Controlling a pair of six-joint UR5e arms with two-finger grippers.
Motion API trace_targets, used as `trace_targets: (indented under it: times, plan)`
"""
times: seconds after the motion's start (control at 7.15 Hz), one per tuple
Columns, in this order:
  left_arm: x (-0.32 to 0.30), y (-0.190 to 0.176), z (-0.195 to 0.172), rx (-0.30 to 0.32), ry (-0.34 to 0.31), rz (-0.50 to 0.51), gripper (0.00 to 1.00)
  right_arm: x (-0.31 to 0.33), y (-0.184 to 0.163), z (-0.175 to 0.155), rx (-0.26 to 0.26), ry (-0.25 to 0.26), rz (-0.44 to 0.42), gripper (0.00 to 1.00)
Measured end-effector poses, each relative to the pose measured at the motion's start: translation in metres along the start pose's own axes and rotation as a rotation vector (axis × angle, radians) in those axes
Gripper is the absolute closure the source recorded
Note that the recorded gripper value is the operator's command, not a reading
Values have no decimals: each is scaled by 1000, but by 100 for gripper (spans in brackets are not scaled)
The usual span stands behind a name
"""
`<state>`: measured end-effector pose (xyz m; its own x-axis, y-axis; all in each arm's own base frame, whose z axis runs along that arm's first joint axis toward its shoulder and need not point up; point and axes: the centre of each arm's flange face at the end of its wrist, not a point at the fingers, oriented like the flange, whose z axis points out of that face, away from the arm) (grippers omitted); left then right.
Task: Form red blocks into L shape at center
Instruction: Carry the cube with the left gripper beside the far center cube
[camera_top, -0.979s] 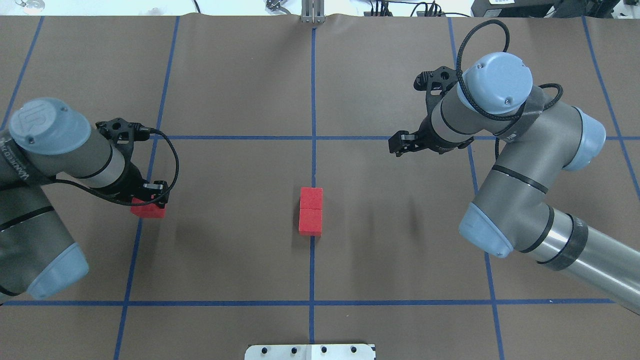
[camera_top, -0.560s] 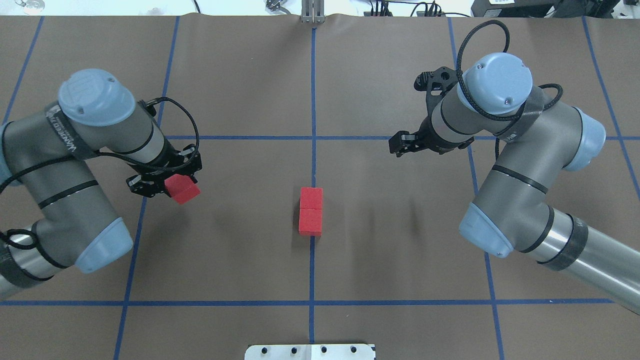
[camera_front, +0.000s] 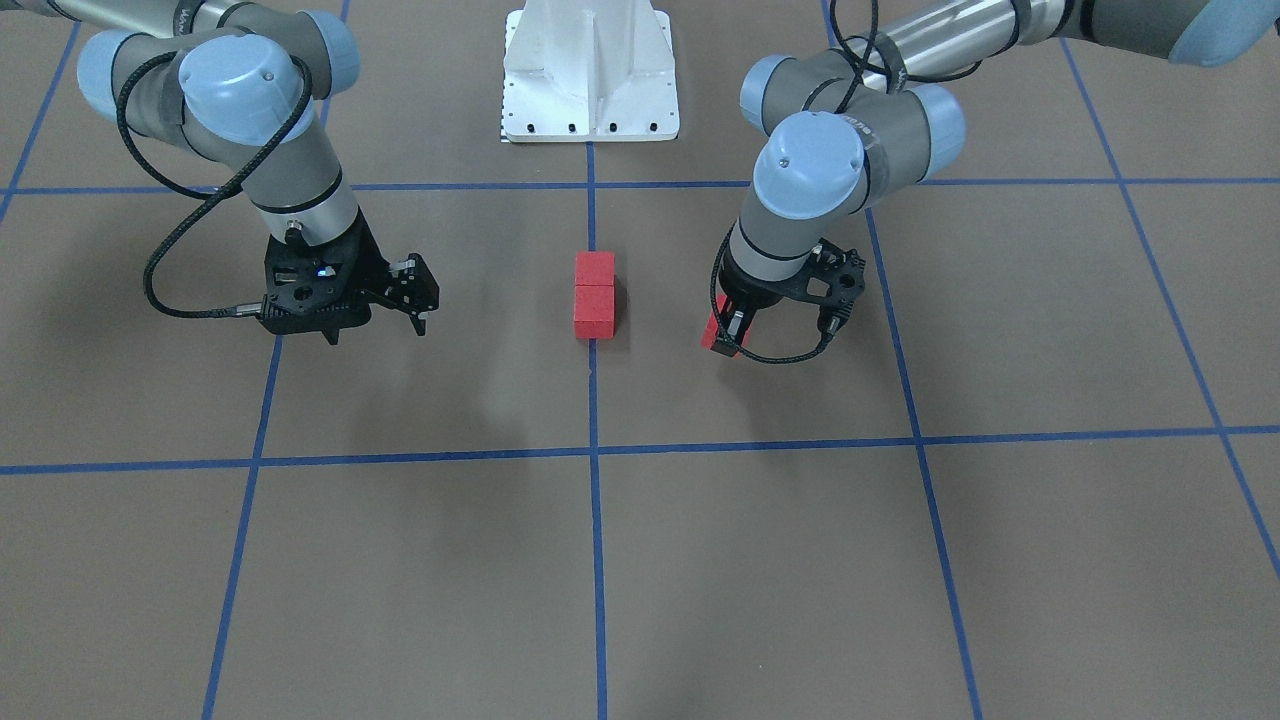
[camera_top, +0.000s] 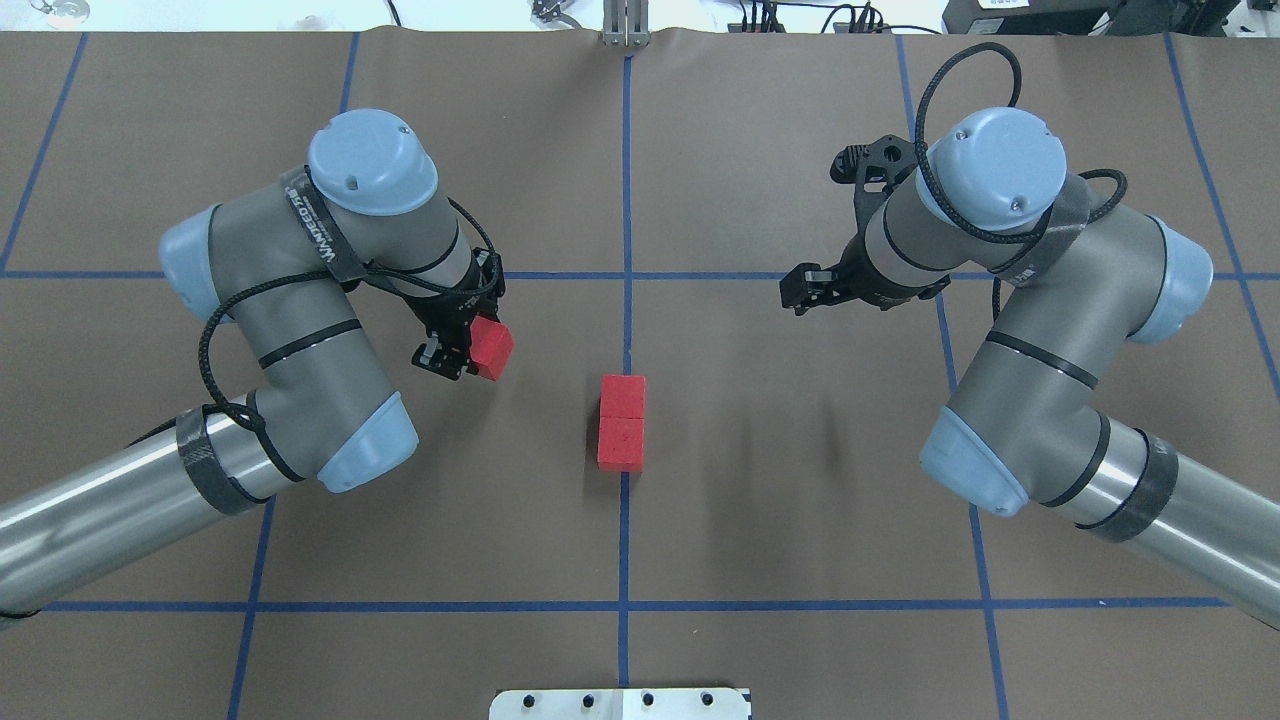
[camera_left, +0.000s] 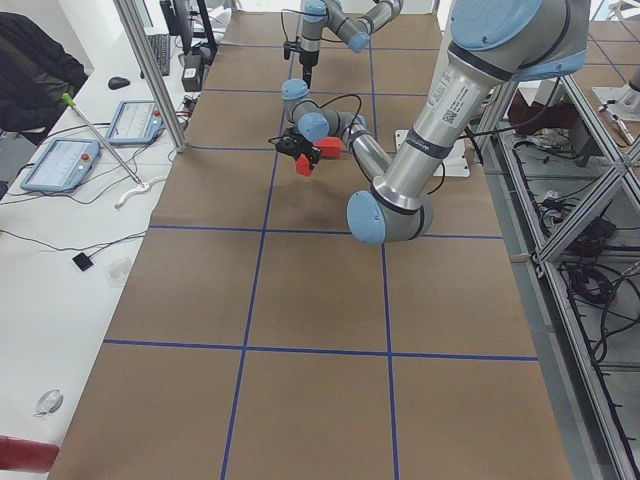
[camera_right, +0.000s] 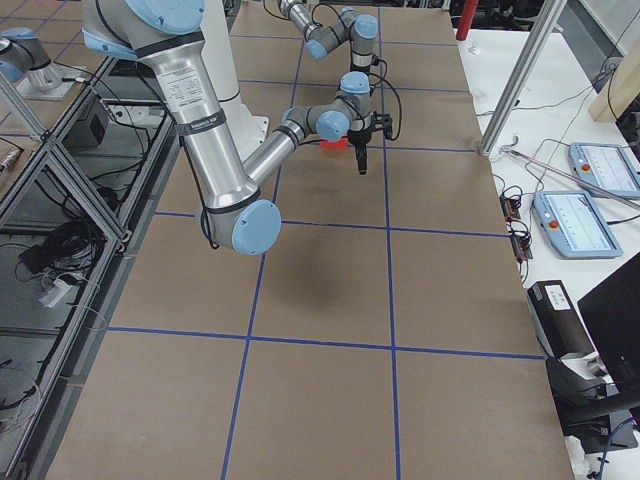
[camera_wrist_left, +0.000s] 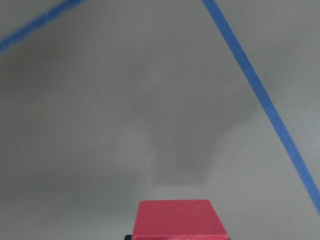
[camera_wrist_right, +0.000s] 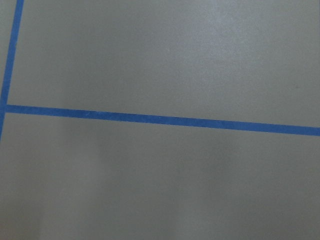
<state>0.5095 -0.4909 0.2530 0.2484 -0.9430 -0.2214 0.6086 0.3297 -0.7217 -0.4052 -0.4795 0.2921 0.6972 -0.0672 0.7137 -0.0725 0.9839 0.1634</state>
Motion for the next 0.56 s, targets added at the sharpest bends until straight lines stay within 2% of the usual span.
trace_targets:
  times: [0.28, 0.56]
  plan:
    - [-5, 30, 7, -22, -11, -149, 100, 1, 0, 1, 0, 2, 1, 0]
    - [2, 62, 11, -33, -22, -199, 100, 2, 0, 2, -1, 4, 2, 0]
